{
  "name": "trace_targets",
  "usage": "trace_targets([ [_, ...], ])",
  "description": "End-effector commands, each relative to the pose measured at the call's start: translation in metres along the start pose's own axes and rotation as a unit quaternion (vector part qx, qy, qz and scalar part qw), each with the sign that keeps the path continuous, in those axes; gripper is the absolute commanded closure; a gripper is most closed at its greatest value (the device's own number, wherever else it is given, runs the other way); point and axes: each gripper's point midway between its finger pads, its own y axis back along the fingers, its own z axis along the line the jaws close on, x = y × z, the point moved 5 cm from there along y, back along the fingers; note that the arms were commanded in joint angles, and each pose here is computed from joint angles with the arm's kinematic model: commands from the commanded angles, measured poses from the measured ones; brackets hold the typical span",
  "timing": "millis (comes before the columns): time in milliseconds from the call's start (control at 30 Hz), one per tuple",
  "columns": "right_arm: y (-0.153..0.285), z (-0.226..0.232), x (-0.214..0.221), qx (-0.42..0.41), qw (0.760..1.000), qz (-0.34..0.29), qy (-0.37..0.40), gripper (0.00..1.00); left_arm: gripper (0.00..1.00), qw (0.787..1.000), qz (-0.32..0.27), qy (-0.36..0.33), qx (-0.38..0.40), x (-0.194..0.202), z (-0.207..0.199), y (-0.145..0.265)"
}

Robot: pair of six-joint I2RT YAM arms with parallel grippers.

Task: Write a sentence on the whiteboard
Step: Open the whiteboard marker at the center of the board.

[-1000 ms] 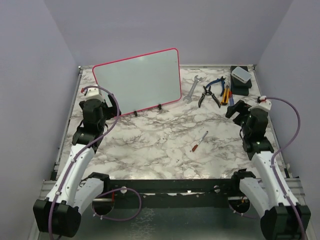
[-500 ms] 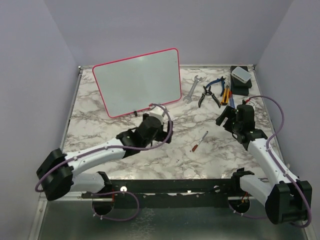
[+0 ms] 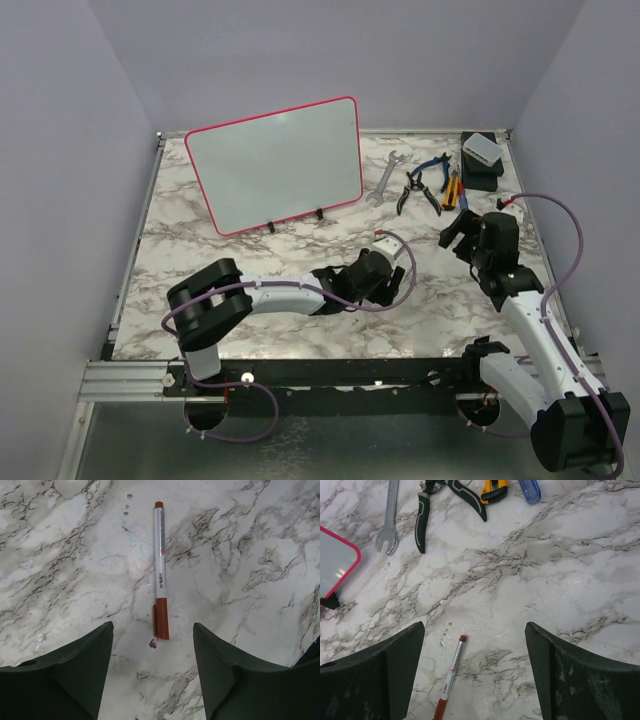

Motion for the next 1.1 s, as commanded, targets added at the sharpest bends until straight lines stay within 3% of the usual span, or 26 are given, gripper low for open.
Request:
trace_targets([
  [0, 0.004, -0.008, 0.001, 0.014, 1.0, -0.015, 0.009, 0.14, 0.38, 0.998, 0.007, -0.027, 0.05, -0.007, -0.02, -0.016],
  [167, 0.006, -0.01, 0.002, 0.017, 1.0, -0.019, 0.01, 0.13, 0.45, 0.996, 0.037, -0.054, 0.064, 0.005, -0.026, -0.024],
  [400, 0.007, -0.011, 0.0, 0.019, 0.999, -0.03, 0.008, 0.13, 0.55, 0.991, 0.074, -0.112, 0.02, 0.028, -0.026, -0.034],
  [600, 0.008, -0.011, -0.002, 0.017, 0.999, -0.033, 0.009, 0.12, 0.56, 0.985, 0.069, -0.15, -0.048, 0.031, -0.015, -0.037],
  [800, 0.007, -0.01, 0.0, 0.014, 0.999, -0.03, 0.009, 0.12, 0.56, 0.982, 0.074, -0.163, -0.054, 0.035, -0.013, -0.039],
  [1067, 0.007, -0.008, 0.0, 0.009, 1.0, -0.026, 0.009, 0.12, 0.86, 0.982, 0.085, -0.162, -0.048, 0.041, -0.011, -0.038],
])
